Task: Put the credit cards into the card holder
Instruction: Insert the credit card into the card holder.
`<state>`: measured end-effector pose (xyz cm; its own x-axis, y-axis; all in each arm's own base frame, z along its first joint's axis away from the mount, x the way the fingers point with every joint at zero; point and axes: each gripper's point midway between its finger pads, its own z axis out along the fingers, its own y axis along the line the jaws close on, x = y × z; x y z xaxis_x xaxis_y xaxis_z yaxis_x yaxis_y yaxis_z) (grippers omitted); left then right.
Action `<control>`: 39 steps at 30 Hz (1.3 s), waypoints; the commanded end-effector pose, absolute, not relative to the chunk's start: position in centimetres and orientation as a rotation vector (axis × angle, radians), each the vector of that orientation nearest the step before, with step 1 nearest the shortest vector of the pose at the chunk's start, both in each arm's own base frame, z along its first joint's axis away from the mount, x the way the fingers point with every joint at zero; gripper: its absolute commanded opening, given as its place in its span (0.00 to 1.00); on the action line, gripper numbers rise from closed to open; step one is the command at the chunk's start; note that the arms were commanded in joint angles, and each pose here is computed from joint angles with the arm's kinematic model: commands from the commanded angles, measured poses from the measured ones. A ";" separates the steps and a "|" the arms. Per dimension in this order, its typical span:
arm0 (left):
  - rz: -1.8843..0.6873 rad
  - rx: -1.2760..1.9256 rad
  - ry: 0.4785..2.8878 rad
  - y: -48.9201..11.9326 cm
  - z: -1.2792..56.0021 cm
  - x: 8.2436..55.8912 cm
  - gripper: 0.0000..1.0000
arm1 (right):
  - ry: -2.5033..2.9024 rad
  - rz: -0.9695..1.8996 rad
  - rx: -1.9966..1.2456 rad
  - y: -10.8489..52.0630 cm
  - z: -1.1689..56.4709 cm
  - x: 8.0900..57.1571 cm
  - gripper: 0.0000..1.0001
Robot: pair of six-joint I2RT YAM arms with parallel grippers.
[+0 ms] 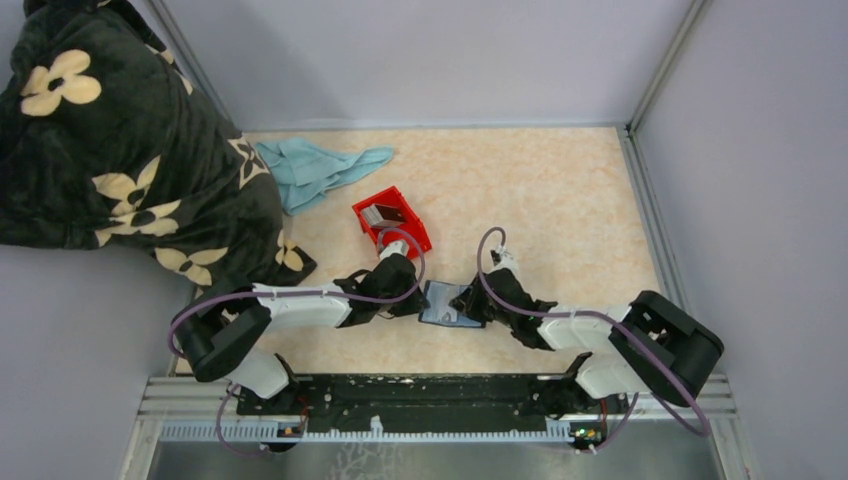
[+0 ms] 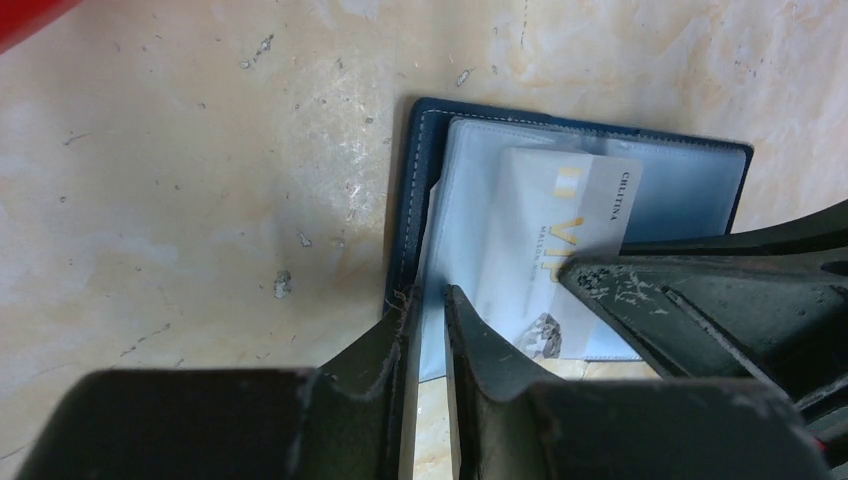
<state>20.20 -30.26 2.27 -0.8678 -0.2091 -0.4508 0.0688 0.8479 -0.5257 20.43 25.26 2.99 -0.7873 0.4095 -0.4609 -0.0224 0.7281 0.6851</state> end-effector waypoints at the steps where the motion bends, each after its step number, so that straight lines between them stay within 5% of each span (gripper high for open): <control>1: -0.632 -0.045 2.663 -28.3 -1.2 17.0 0.21 | 2.447 0.800 0.186 25.4 1.2 18.4 0.17; 9: -0.641 -0.046 2.650 -28.1 -1.1 17.0 0.22 | 2.478 0.708 0.145 25.2 1.6 18.3 0.47; 39: -0.798 -0.119 2.505 -26.8 2.1 16.7 0.32 | 2.608 0.383 -0.015 26.3 0.8 18.1 0.54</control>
